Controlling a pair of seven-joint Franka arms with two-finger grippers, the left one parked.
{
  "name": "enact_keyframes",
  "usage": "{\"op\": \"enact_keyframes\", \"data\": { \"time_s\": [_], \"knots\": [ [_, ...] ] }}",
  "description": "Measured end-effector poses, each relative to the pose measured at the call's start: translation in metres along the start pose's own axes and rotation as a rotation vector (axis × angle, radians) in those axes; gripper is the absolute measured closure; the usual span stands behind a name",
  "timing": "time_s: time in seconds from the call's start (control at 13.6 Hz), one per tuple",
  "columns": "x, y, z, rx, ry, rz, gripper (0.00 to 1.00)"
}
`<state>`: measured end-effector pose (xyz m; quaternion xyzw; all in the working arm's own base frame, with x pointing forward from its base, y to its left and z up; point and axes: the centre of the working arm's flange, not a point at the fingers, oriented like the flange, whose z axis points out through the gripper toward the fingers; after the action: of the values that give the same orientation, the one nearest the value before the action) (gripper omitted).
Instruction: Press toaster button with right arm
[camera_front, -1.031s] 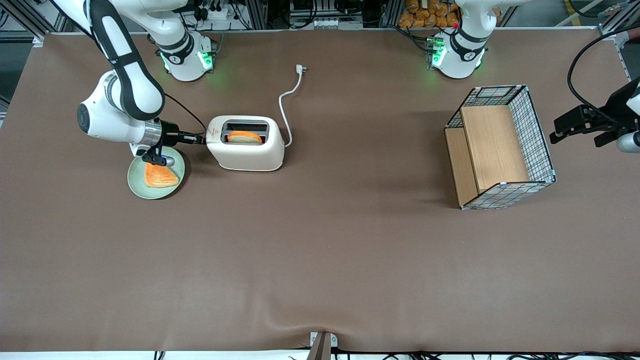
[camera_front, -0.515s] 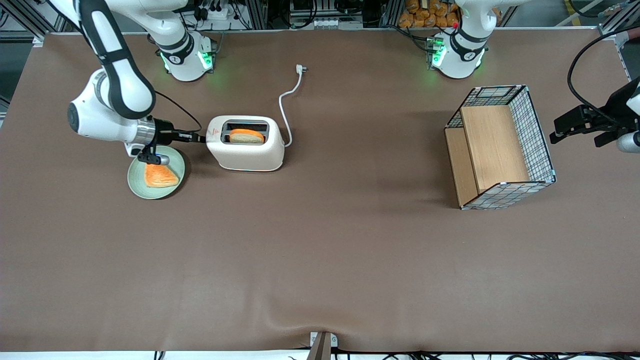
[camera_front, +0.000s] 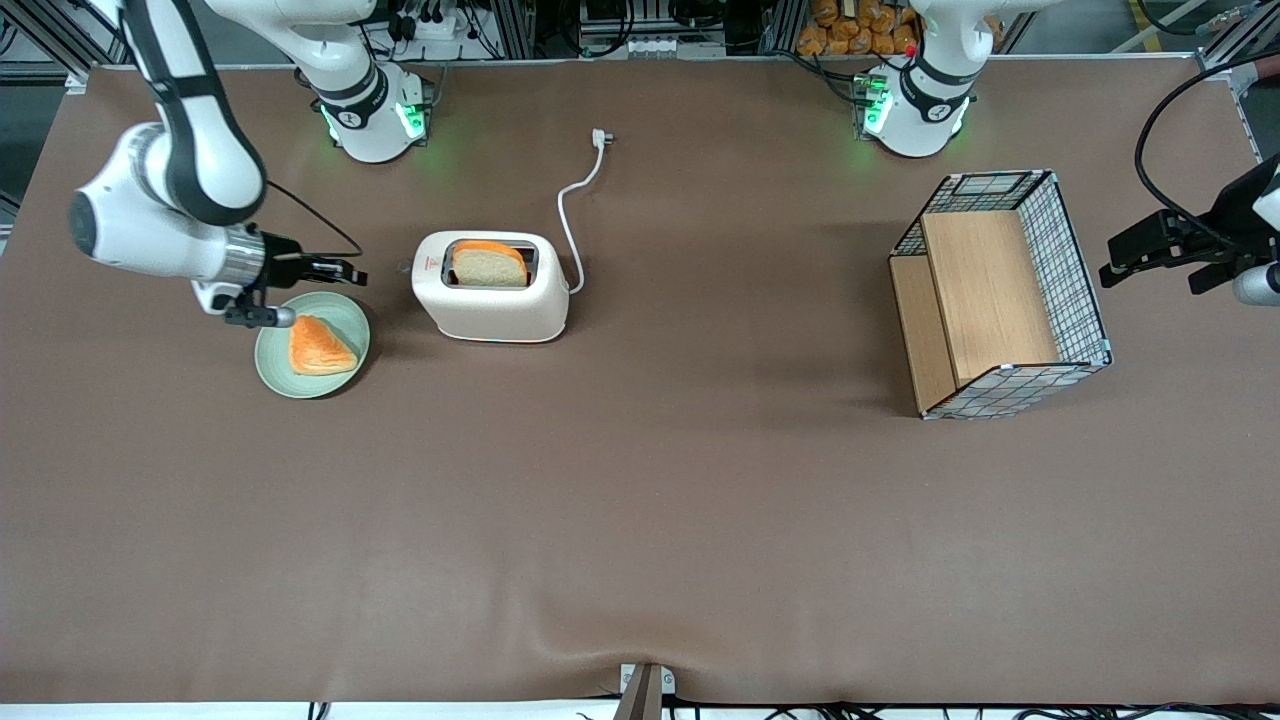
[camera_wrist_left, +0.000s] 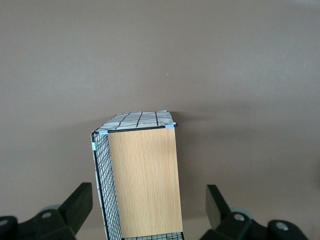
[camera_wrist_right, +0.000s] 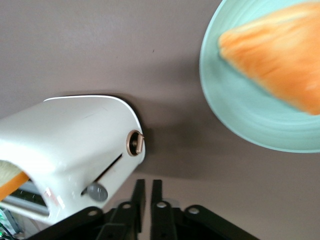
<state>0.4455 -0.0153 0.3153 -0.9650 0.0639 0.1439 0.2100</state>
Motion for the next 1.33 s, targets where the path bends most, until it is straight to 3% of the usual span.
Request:
{"op": "enact_keyframes", "data": {
  "time_s": [0.22,0.44,0.59,0.88,1.1,1.33],
  "knots": [
    [0.005,-0.008,-0.106,-0.089,0.013,-0.039,0.5],
    [0.001,-0.031,-0.205,-0.222,0.104,-0.061,0.18],
    [-0.002,-0.045,-0.249,-0.282,0.183,-0.084,0.0],
    [-0.018,-0.074,-0.328,-0.347,0.261,-0.108,0.0],
    [-0.029,-0.089,-0.356,-0.35,0.303,-0.097,0.0],
    [-0.047,-0.096,-0.37,-0.346,0.32,-0.082,0.0]
  ]
}}
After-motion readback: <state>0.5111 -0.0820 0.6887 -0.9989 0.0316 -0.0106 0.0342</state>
